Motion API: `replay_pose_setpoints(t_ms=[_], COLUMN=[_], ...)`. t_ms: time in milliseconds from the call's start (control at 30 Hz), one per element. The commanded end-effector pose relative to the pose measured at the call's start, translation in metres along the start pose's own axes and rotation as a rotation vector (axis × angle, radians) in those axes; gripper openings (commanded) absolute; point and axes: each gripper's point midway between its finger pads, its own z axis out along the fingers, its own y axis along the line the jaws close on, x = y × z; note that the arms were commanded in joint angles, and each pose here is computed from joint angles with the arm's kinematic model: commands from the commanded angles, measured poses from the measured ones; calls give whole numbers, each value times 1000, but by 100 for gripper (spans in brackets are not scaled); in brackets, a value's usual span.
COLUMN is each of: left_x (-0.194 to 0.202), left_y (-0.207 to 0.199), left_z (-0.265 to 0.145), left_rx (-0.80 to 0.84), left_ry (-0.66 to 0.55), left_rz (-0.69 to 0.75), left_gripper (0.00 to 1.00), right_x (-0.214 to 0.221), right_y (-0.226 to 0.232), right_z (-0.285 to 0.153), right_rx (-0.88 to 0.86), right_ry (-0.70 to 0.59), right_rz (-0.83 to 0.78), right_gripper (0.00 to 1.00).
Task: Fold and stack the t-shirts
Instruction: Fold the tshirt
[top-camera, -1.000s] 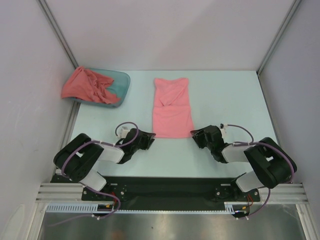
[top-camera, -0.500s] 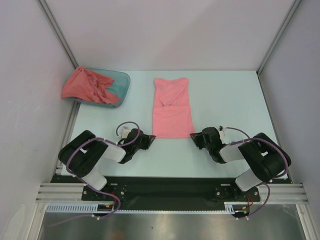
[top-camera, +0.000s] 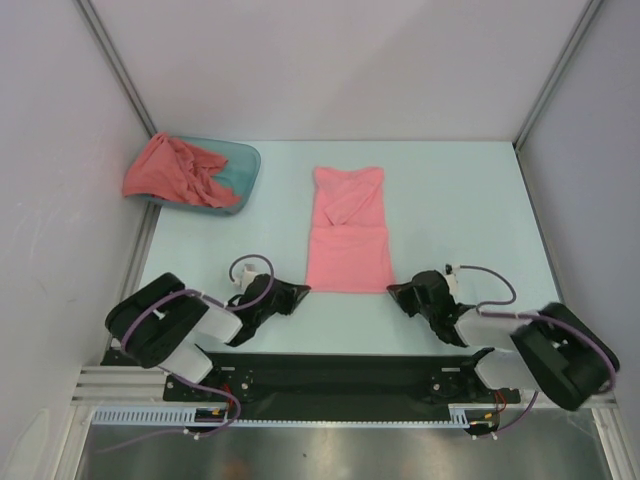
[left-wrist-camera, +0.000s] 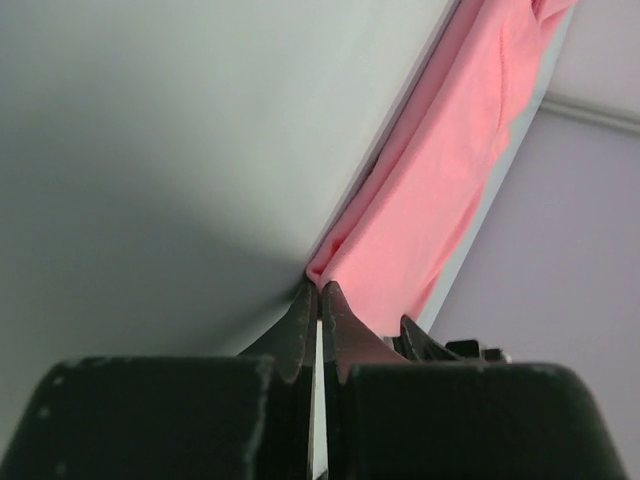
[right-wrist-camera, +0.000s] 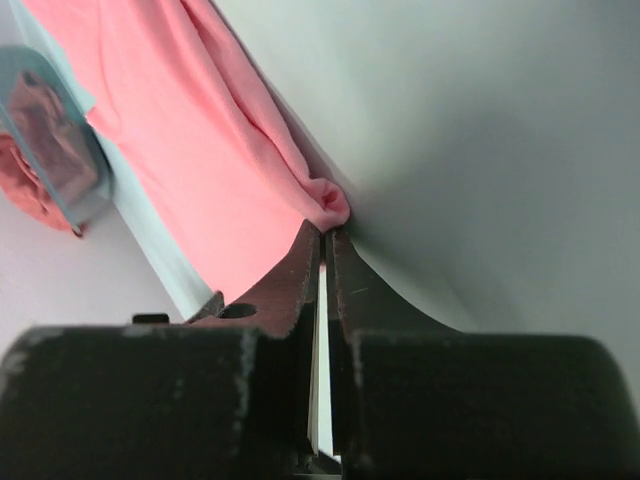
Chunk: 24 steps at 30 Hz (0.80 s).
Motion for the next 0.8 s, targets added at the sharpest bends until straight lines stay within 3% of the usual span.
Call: replay_pose_setpoints(t_ms=[0,133,200,500,700,767], left_x=[10,32,47,67,77,67], left_y=[29,17,23,13,-15,-28], left_z=[-21,-46,-58,-100,-105,-98], left_rx=[-41,33,19,68,99,102], left_ry=[21,61,85,94,82,51], left_rz=[36,42,64,109,170,255], left_gripper=[0,0,0,0,0,0], right_x=[-5,-2,5,18,14,-1], right_y=[-73,-87,-75,-78,-35,-14], right_z=[-25,-56,-70,-117,-132,-136], right_rx=[212,241,164,92,-2,-11], right_ry=[-36,-44,-27,31,5,-50], right_rz=[-120,-180,-152,-172,-251,-312], right_gripper=[0,0,0,0,0,0])
